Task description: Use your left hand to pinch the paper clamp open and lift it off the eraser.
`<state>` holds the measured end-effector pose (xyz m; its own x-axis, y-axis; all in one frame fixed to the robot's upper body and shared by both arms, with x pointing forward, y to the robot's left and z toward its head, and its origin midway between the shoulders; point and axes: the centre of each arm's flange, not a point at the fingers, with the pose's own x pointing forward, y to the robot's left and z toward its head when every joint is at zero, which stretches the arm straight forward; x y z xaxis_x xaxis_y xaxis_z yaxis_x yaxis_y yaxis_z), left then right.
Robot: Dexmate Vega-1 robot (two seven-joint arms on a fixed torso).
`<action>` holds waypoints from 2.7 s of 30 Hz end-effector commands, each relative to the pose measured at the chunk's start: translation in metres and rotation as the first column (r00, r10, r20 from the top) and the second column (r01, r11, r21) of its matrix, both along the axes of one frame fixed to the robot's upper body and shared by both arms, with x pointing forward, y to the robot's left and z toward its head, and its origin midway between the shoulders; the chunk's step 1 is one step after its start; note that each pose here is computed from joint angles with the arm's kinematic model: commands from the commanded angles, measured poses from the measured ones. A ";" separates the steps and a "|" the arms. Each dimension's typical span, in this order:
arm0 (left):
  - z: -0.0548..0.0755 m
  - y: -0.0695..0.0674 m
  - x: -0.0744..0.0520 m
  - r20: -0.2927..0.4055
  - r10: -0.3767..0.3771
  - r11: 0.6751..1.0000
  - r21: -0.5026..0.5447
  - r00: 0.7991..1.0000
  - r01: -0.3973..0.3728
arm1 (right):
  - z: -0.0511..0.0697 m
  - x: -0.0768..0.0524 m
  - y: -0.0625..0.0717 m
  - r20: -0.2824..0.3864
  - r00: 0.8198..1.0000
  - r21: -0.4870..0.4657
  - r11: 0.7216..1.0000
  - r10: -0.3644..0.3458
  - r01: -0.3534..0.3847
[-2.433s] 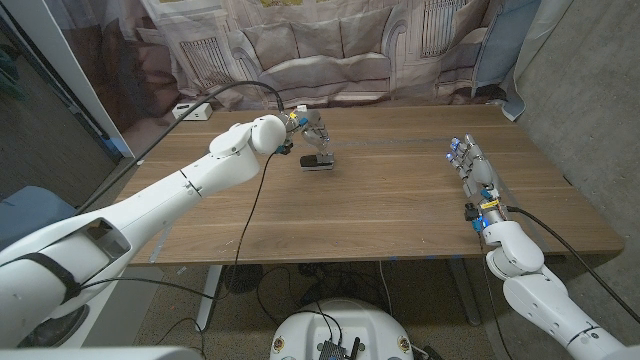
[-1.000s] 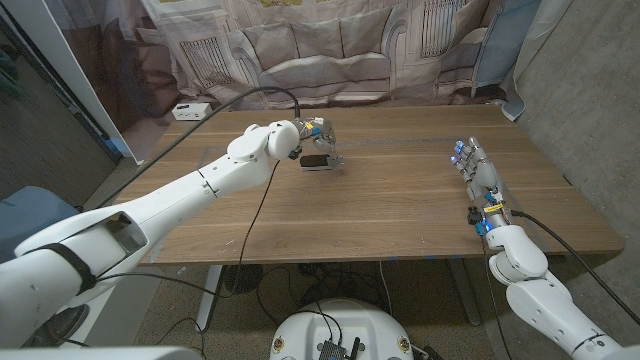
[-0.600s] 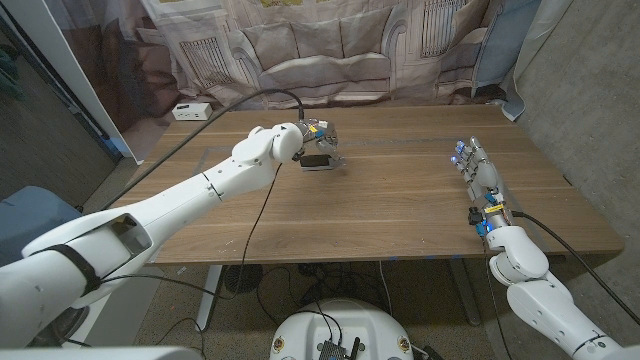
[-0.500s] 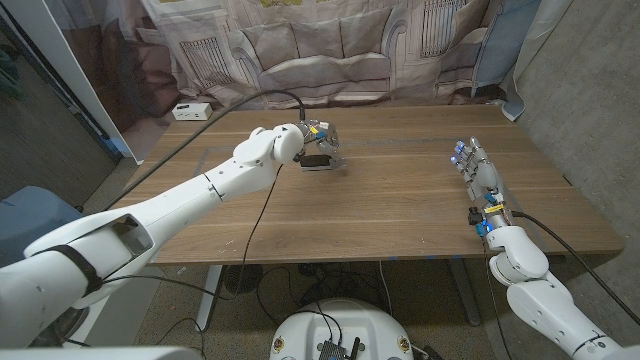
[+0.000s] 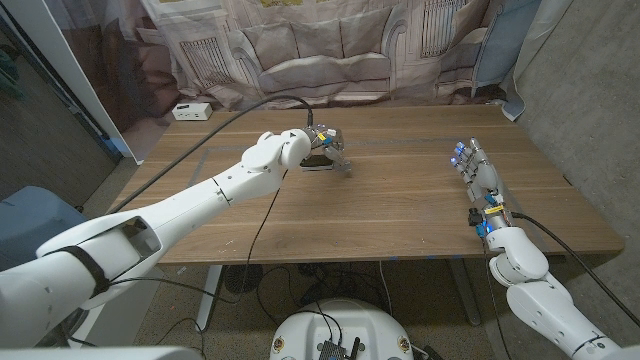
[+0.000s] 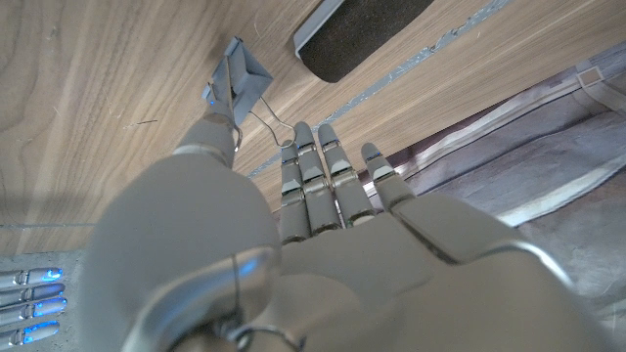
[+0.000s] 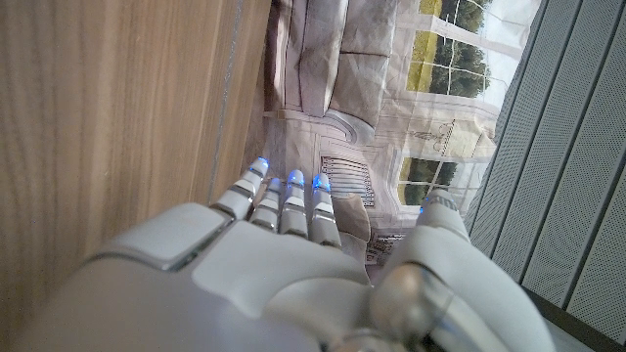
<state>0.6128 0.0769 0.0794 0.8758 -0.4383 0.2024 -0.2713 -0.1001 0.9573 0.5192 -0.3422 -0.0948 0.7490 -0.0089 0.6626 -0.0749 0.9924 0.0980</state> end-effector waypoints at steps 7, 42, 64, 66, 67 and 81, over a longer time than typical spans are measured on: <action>-0.012 -0.013 0.010 -0.041 -0.011 0.997 0.082 0.999 0.014 | -0.001 0.000 0.001 -0.003 1.000 0.001 1.000 -0.002 0.002; -0.013 -0.001 0.009 -0.033 -0.054 0.999 -0.002 0.998 0.054 | 0.001 -0.003 0.001 0.003 1.000 -0.009 1.000 -0.001 0.001; -0.007 0.034 -0.007 0.047 -0.200 0.932 -0.298 0.979 0.205 | 0.000 0.005 -0.003 0.021 0.999 -0.021 0.999 0.025 -0.025; -0.006 0.038 -0.011 0.057 -0.208 0.919 -0.329 0.976 0.215 | 0.001 0.006 -0.004 0.027 0.999 -0.029 0.999 0.031 -0.030; -0.006 0.040 -0.012 0.064 -0.213 0.911 -0.347 0.975 0.222 | 0.002 0.007 -0.004 0.032 0.999 -0.035 0.999 0.036 -0.035; -0.011 0.047 -0.021 0.118 -0.280 0.761 -0.577 0.953 0.296 | 0.014 0.016 -0.033 0.050 0.991 -0.175 0.978 0.124 -0.114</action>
<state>0.5990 0.1169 0.0701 0.7498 -0.5014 0.4317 -0.2551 0.3830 0.8878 0.5291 -0.3536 -0.0903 0.7163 0.1014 0.6904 -0.1459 0.9893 0.0061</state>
